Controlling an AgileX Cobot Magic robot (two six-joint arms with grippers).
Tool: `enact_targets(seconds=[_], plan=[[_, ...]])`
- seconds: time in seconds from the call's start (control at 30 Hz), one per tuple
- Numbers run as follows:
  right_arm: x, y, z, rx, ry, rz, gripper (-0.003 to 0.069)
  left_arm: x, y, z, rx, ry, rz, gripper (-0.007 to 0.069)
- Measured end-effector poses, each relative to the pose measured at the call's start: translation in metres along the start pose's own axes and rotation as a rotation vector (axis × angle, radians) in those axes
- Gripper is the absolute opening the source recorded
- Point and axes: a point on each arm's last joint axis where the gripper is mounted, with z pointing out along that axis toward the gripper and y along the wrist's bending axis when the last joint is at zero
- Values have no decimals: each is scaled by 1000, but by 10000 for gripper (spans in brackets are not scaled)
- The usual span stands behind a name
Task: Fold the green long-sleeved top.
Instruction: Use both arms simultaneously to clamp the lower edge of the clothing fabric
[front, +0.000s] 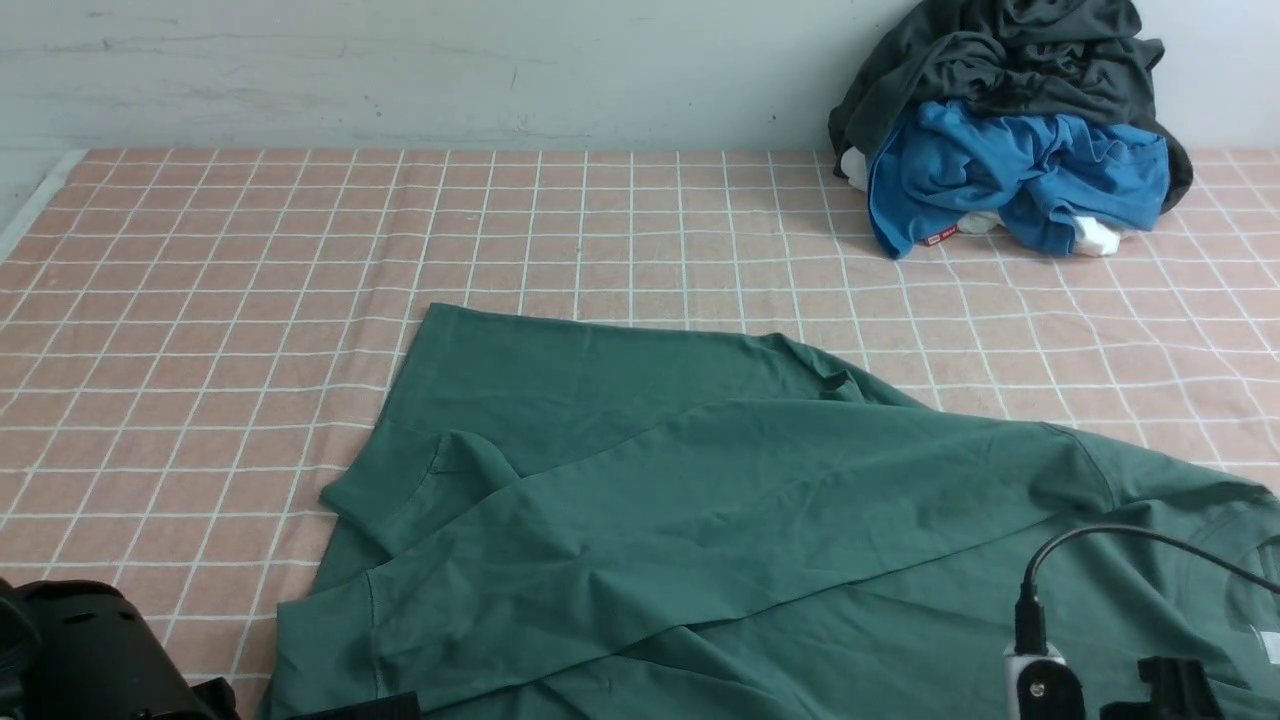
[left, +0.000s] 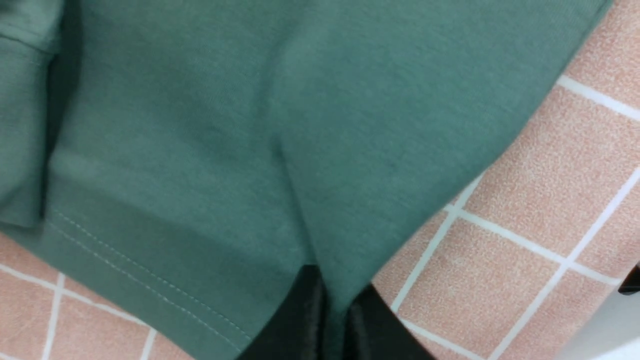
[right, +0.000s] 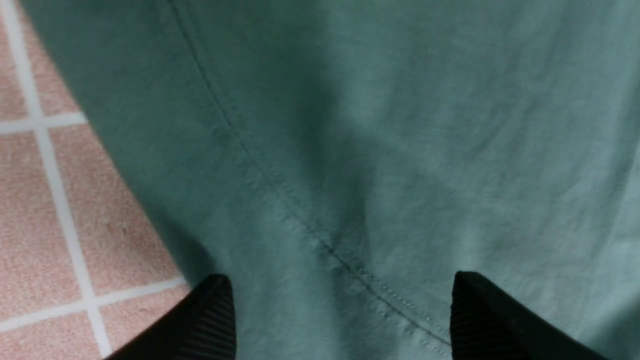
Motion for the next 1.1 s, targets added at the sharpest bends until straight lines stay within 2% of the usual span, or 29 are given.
enact_targets(seconds=[0.13, 0.57, 0.7, 0.9, 1.1], plan=[[-1, 3, 11, -40, 52, 1, 531, 0, -1, 0, 7, -3, -7, 6], [-1, 2, 9, -47, 59, 10, 531, 0, -1, 0, 10, -5, -10, 6], [0, 7, 9, -86, 69, 35, 531, -1, -1, 0, 11, -6, -11, 6], [-1, 11, 7, -133, 48, -25, 497, -1, -1, 0, 13, -6, -12, 6], [-2, 10, 8, -128, 28, -48, 472, -1, -1, 0, 13, -6, -13, 6]])
